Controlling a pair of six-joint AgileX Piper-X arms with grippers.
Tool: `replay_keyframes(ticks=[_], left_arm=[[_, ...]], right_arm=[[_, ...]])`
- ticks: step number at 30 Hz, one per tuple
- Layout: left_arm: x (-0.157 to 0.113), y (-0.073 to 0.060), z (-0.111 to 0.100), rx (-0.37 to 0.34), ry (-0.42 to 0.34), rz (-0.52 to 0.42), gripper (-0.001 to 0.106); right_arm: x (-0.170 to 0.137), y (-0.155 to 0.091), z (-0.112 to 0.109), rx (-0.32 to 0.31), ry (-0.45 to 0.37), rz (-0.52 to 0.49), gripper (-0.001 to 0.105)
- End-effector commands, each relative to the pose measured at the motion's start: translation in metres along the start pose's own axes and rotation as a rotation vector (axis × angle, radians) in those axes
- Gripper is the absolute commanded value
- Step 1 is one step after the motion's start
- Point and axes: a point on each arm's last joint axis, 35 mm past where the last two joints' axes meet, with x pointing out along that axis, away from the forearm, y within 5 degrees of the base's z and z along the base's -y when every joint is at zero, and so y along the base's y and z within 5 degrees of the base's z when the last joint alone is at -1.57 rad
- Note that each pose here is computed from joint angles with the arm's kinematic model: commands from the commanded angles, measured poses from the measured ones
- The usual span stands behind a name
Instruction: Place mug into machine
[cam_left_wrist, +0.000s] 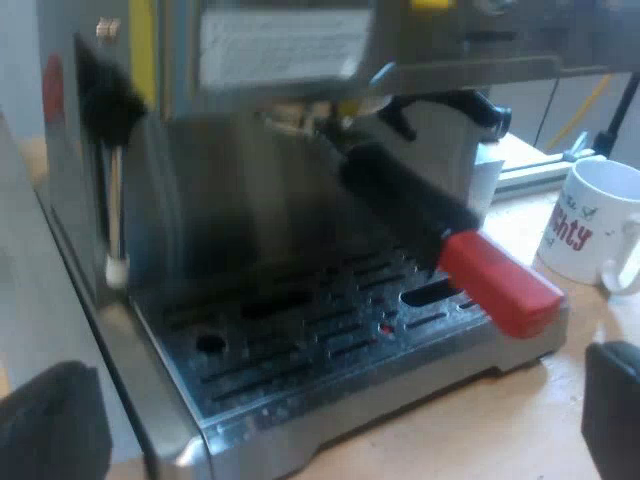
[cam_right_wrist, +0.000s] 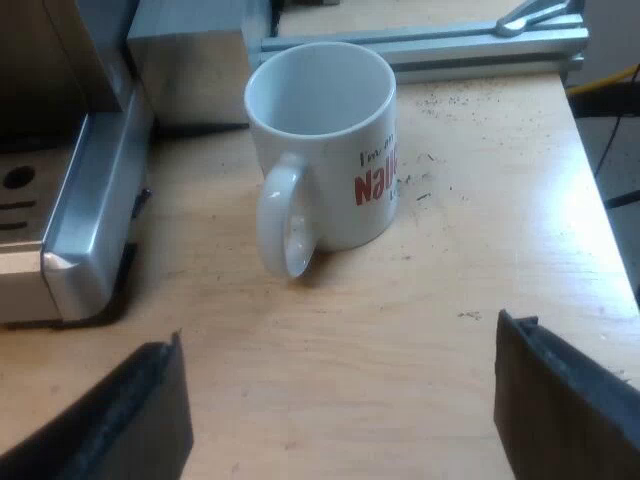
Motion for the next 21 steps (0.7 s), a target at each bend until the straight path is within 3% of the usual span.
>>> replay_keyframes(ticks=[1, 4, 11, 21], left_arm=[[-0.0116, -0.0098, 0.0097, 0.078, 0.033, -0.001, 0.105], [-0.0181, -0.0142, 0.012, 0.144, 0.076, 0.006, 0.105], [-0.0173, -0.0122, 0.0064, 0.115, 0.135, 0.015, 0.105], [-0.0173, -0.0123, 0.0067, 0.117, 0.133, 0.015, 0.105]], right_arm=[[-0.0065, -0.0003, 0.0029, -0.012, 0.01, 0.023, 0.065], [-0.0067, 0.0007, 0.0028, -0.012, 0.008, 0.053, 0.065], [-0.0045, 0.001, 0.0024, -0.009, 0.021, 0.057, 0.065], [-0.0047, 0.0015, -0.0005, -0.001, 0.048, 0.06, 0.065]])
